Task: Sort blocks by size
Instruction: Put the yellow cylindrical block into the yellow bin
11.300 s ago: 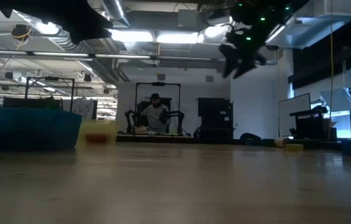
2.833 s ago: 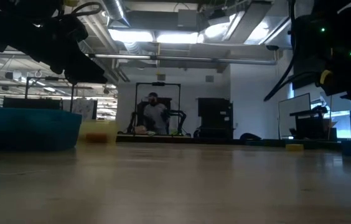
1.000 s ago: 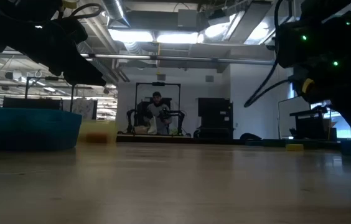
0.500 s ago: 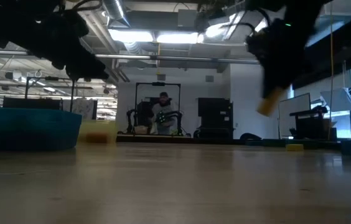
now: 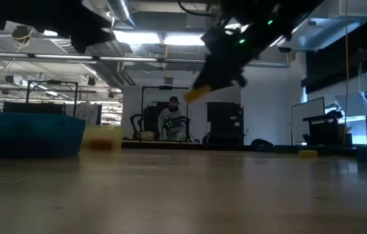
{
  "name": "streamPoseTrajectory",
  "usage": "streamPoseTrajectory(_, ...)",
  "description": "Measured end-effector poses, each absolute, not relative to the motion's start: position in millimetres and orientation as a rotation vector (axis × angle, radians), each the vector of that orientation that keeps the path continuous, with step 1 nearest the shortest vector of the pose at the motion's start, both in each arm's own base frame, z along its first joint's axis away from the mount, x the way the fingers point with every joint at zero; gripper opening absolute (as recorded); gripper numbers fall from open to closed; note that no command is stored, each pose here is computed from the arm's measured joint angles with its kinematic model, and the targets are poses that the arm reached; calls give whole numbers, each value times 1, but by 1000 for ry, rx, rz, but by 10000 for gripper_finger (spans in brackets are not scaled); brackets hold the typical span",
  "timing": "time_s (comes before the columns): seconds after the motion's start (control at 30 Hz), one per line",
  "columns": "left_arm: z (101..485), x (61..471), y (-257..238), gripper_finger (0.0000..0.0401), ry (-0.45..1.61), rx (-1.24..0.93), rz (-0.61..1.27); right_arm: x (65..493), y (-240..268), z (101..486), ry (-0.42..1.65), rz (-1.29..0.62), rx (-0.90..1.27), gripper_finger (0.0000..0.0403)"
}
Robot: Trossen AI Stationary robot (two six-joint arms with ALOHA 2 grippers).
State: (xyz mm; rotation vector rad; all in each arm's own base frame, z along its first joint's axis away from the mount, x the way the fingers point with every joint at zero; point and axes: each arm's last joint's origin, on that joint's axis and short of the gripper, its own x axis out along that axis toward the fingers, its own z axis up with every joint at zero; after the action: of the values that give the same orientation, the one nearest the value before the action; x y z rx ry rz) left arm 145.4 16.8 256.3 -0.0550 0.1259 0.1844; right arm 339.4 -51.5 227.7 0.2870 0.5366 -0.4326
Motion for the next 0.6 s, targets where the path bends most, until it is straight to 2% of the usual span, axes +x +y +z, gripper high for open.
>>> streamPoseTrajectory(0.23,273,137,16,196,32,-40,186,381,-84,211,392,-344,216,143)
streamPoseTrajectory(0.37,274,134,18,196,19,-39,258,413,-102,207,371,-344,163,143)
streamPoseTrajectory(0.6,275,133,22,196,7,-35,328,474,-131,213,279,-344,81,143)
